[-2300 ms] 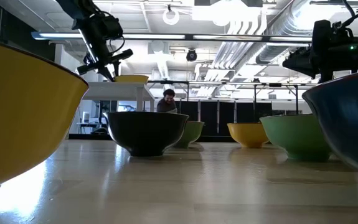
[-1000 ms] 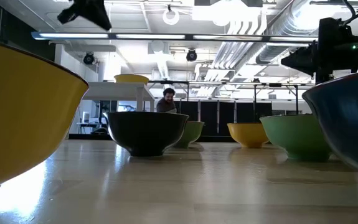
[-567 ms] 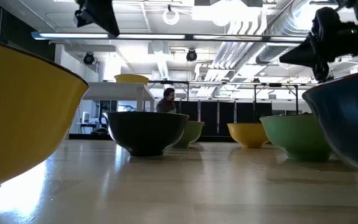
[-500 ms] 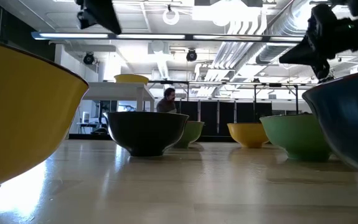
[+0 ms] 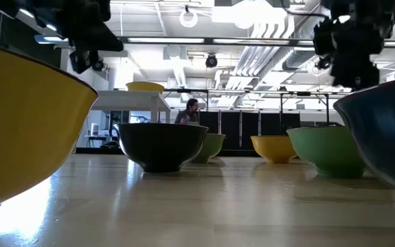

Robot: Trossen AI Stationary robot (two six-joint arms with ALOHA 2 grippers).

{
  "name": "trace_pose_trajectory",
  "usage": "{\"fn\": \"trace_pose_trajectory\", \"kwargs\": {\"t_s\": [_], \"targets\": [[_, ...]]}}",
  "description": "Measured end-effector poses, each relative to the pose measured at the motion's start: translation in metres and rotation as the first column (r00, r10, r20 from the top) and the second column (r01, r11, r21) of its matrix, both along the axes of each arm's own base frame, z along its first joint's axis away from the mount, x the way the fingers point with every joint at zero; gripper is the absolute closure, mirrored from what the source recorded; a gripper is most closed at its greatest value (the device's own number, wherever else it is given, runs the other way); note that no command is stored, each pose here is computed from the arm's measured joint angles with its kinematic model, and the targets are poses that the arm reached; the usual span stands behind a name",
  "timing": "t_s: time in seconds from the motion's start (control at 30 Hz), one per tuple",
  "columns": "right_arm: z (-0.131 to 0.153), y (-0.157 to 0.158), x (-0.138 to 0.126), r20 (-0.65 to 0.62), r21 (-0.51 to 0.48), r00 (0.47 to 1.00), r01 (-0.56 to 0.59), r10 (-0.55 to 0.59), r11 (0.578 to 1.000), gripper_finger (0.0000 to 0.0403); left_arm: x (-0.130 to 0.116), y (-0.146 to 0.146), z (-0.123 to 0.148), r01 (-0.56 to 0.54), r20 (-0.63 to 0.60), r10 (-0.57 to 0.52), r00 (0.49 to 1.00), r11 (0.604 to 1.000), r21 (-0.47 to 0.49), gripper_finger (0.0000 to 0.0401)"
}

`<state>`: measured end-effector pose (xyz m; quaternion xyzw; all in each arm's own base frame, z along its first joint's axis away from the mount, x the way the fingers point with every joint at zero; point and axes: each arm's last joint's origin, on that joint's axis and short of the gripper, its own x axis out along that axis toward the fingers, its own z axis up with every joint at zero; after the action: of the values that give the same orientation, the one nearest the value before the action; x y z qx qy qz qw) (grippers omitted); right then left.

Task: Pick & Place Mini bowls
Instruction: Put the red patterned bowl on the shelf

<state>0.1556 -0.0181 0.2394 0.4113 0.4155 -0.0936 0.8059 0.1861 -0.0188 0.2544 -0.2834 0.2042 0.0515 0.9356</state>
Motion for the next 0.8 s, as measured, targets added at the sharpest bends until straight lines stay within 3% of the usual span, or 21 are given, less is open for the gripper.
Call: {"fn": "trace_pose_trajectory", "kwargs": {"t_s": [0.13,0.27,0.4,0.53,0.6,0.8], "targets": [[-0.010,0.014,0.006,-0.059,-0.096,0.974,-0.225,0.220,0.970,0.0247,0.001,0.000,0.001,0.013,0.013,-0.012,1.000,1.000,-0.011,0.0401],[-0.012,0.032,0.007,-0.073,-0.250,0.884,-0.464,0.462,0.850,0.0217,0.005,0.000,0.002,-0.033,0.034,0.034,0.999,0.998,-0.048,0.0401],[-0.015,0.053,0.006,-0.135,-0.381,0.757,-0.636,0.640,0.672,0.0211,0.009,0.000,-0.002,-0.047,0.015,0.049,0.999,0.996,-0.070,0.0401],[-0.023,0.070,0.006,-0.223,-0.412,0.719,-0.681,0.658,0.605,0.0210,0.013,-0.001,-0.005,-0.084,0.003,0.085,0.996,0.987,-0.138,0.0401],[-0.026,0.076,0.007,-0.238,-0.412,0.742,-0.662,0.627,0.627,0.0210,0.016,-0.001,-0.005,-0.093,0.014,0.097,0.995,0.982,-0.164,0.0401],[-0.027,0.075,0.017,-0.172,-0.263,0.920,-0.387,0.352,0.884,0.0210,0.023,-0.002,-0.008,-0.104,0.020,0.110,0.994,0.975,-0.194,0.0401]]}}
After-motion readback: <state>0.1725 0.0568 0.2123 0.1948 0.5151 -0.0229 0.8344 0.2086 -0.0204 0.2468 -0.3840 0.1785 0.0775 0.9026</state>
